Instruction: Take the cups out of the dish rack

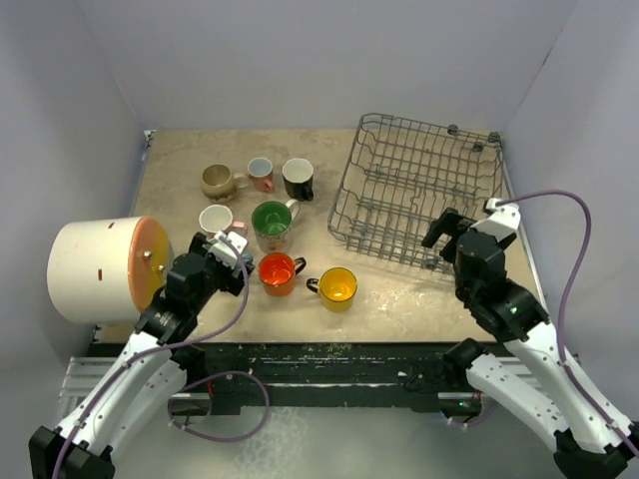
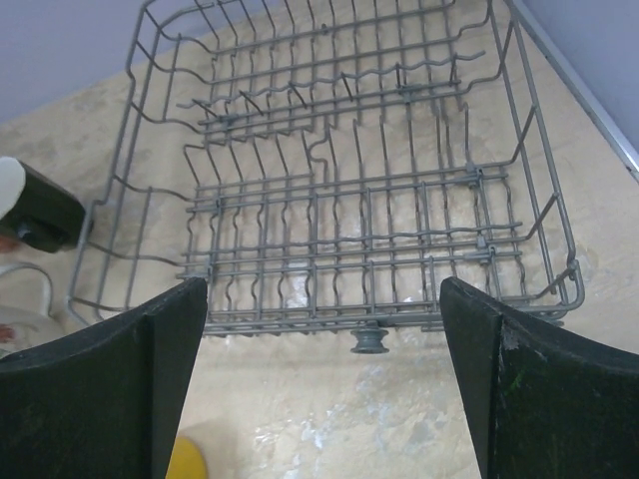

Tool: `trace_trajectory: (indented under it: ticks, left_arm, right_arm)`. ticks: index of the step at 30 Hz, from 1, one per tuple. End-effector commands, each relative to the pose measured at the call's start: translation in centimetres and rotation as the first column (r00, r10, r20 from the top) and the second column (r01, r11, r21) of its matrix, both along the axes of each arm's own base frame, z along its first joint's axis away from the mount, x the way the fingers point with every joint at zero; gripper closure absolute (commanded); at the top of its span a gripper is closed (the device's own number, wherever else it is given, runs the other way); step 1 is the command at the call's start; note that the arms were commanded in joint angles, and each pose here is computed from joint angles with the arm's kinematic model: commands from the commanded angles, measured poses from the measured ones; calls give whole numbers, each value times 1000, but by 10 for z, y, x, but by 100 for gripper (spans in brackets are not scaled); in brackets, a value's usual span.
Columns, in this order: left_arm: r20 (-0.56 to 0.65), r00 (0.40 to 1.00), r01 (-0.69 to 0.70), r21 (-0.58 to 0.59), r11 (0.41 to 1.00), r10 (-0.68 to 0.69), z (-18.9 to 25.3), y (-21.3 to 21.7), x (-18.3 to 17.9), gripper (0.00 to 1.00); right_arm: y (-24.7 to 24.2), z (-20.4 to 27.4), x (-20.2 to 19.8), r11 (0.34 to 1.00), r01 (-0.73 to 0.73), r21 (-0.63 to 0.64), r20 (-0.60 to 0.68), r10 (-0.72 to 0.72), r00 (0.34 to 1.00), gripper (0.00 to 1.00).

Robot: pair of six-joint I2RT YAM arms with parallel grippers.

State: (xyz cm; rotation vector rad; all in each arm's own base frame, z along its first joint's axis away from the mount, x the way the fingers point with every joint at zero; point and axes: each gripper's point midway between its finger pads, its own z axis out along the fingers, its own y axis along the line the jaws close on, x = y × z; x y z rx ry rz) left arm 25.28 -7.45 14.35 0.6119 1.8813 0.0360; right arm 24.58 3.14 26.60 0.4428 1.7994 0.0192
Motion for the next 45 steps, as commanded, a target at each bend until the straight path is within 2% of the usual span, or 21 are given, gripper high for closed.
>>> trace_trajectory:
  ticks: [1,3,4,5,8,9,12,14,16,18,20,21,22,23,25,27,30,31,34,36,45]
  left_arm:
    - [177,983,-32,-113,993,52,21,0,13,1]
    - [186,979,-52,-136,989,77,14,3,15,1]
    - [190,979,-49,-157,986,79,12,2,15,1]
    - [175,983,-29,-157,987,57,6,-1,13,0]
    - [168,984,-31,-156,987,57,-14,0,11,1]
    - [171,984,-22,-157,987,49,-19,0,10,1]
    - [174,983,-24,-169,985,54,-22,3,9,0]
    - [176,981,-44,-182,982,76,-21,9,9,1]
    - [198,965,-131,-210,969,173,-22,25,9,1]
    - [232,940,-193,-241,951,249,-27,39,5,1]
    - [259,949,-118,-232,965,178,-26,29,-2,1]
    - [272,947,-107,-236,966,172,-24,28,-3,1]
    - [274,945,-112,-241,964,179,-23,29,-3,1]
    - [274,942,-127,-246,961,195,-22,32,-3,1]
    - [263,936,-169,-251,953,235,-23,37,1,1]
    - [240,927,-226,-254,940,288,-26,44,6,1]
    - [176,902,-346,-246,905,393,-37,58,15,1]
    - [168,899,-360,-246,900,405,-37,60,17,1]
    - [199,900,-333,-261,906,388,-31,58,14,1]
    - [209,922,-272,-248,930,325,-31,49,12,1]
    - [198,915,-299,-250,921,351,-33,52,13,1]
  right_arm:
    - [2,21,8,995,-63,-73,199,77,977,0]
    - [14,20,4,976,-168,-136,267,199,943,0]
    - [14,19,1,975,-177,-135,299,211,931,0]
    - [7,15,-2,983,-146,-107,324,174,930,0]
    - [-30,-5,-17,996,53,67,341,-73,937,0]
    - [-37,-13,-21,994,85,67,332,-102,938,0]
    - [-34,-25,-26,996,14,-93,329,17,944,0]
    - [-40,-27,-31,998,40,-41,363,-22,932,0]
    - [-54,-35,-36,993,117,14,365,-113,924,0]
    - [-54,-38,-34,992,125,-21,350,-110,930,0]
    - [-40,-30,-26,983,43,-177,359,23,933,0]
    - [-26,-30,-21,955,-42,-293,334,144,931,0]
    - [-14,-33,-17,930,-108,-353,315,226,922,0]
    - [-11,-37,-14,932,-113,-345,315,228,921,0]
    - [-29,-55,-12,978,17,-209,309,49,950,0]
    - [-47,-63,-15,981,147,-126,307,-103,946,0]
    - [-48,-70,-10,960,147,-237,267,-81,960,0]
    - [-48,-75,-9,961,150,-233,257,-88,962,0]
    - [-33,-85,-4,958,55,-282,253,19,967,0]
    - [-29,-91,-2,956,31,-291,247,44,968,0]
    - [-36,-110,3,953,94,-287,245,-22,969,0]
